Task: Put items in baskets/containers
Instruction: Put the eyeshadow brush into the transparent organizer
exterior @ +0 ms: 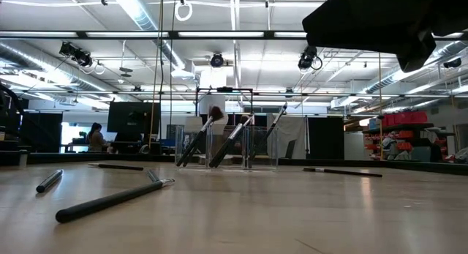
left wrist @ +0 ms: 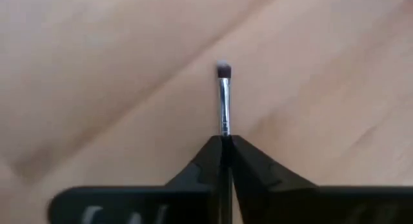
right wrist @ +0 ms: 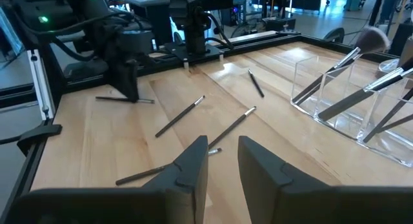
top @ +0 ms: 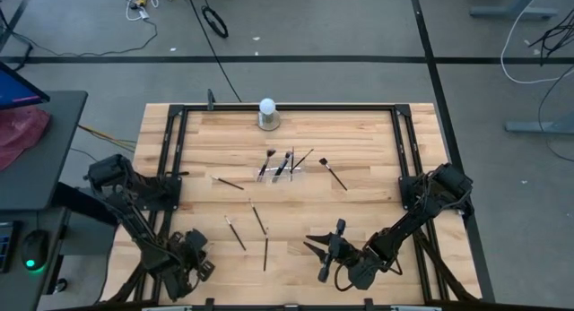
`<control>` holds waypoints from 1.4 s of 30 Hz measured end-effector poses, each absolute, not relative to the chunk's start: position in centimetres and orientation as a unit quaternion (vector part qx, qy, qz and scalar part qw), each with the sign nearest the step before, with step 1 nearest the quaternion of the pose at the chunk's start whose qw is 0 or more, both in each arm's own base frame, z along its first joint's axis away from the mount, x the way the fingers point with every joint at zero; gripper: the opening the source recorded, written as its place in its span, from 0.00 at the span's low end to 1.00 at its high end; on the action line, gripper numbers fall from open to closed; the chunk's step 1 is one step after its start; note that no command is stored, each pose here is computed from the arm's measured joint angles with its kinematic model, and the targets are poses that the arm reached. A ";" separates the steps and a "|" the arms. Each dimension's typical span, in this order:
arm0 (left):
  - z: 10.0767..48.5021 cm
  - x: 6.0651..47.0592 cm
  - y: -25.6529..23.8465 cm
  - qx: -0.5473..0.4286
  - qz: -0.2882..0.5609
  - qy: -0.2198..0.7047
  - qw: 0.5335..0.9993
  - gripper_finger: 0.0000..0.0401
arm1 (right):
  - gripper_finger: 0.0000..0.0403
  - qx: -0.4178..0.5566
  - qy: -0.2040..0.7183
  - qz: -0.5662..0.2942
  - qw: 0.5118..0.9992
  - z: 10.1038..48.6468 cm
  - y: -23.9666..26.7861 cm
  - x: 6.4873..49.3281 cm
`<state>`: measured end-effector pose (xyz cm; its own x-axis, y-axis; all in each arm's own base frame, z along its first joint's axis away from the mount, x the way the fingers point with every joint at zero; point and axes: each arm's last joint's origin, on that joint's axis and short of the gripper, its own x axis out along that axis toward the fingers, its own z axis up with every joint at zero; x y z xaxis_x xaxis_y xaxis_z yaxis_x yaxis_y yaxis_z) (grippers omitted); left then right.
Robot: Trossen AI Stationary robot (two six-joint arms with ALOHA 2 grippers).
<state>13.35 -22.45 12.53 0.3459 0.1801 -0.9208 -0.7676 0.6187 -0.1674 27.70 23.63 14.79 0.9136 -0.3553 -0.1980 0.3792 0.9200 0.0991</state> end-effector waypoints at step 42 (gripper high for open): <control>7.0 12.5 -19.2 -0.078 0.204 0.317 0.923 0.31 | 0.21 0.101 0.083 -0.192 0.973 14.7 23.6 27.7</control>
<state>12.50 -19.21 7.02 0.7157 0.3263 -0.6175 -0.4254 0.9049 -0.0150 27.70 23.60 14.73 0.9125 -0.3563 -0.2009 0.3901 0.9058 0.1653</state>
